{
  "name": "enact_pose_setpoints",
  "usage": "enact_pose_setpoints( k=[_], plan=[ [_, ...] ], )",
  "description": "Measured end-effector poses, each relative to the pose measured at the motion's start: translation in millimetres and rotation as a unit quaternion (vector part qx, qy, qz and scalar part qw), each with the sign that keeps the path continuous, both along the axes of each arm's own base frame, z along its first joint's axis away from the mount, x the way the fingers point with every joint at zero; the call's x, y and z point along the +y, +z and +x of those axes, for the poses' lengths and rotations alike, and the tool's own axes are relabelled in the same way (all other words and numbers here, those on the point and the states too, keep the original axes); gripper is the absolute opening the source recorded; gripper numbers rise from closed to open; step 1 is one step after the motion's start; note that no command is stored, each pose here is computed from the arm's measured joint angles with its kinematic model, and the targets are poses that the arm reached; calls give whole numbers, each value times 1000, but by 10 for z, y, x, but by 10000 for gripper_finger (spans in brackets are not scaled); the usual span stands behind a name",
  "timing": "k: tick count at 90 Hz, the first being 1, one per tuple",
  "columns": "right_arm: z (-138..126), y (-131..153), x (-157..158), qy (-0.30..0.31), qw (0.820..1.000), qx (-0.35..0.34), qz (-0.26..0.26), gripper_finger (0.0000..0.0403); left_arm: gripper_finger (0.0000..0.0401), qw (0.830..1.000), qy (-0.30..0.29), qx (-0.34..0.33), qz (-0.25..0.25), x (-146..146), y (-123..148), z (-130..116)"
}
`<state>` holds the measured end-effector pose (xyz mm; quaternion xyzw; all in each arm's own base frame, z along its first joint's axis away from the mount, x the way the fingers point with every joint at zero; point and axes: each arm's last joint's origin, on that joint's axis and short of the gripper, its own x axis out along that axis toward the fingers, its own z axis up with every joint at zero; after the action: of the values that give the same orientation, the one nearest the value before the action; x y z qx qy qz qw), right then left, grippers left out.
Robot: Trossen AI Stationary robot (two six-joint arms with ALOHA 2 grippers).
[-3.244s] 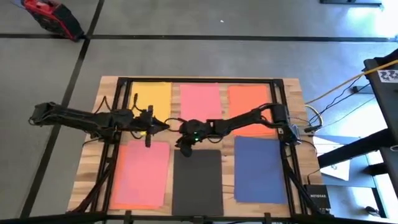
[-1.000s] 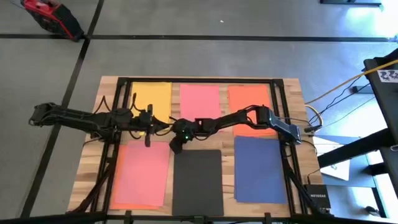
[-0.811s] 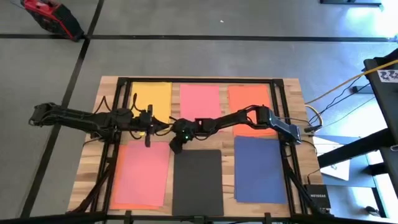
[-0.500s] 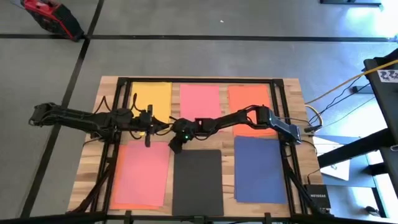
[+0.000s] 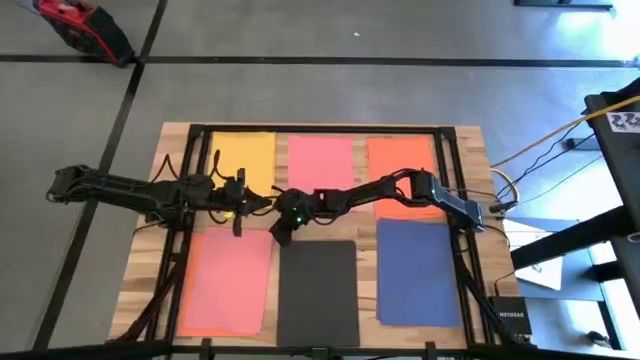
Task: Organize paper
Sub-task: Stack the pink paper on top of the pink paper
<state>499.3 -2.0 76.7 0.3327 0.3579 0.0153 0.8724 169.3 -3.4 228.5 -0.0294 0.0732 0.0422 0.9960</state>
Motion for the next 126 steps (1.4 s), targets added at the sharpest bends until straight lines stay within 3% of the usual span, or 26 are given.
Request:
enact_pose_setpoints(
  k=[27, 59, 75, 94, 109, 126],
  plan=[
    [-8, 29, 2, 15, 1000, -3, -11, 1, 0, 1000, 0, 0, 0, 0, 0, 0],
    [-112, 222, -166, 21, 997, 33, -60, 0, 0, 1000, 1, 0, 0, 1, 0, 1],
    [-114, 256, -259, 40, 998, 29, -29, 2, 0, 1000, 1, -1, 0, 1, 1, 1],
    [-111, 282, -237, 65, 997, 28, 41, 73, 0, 1000, 0, -1, 0, 0, 1, 1],
    [-99, 283, -233, 52, 997, 30, 57, 144, 0, 1000, 0, 0, 0, 1, 1, 1],
    [-85, 262, -239, 35, 998, 29, 46, 164, 0, 1000, 0, 0, 0, 1, 0, 1]
  ],
)
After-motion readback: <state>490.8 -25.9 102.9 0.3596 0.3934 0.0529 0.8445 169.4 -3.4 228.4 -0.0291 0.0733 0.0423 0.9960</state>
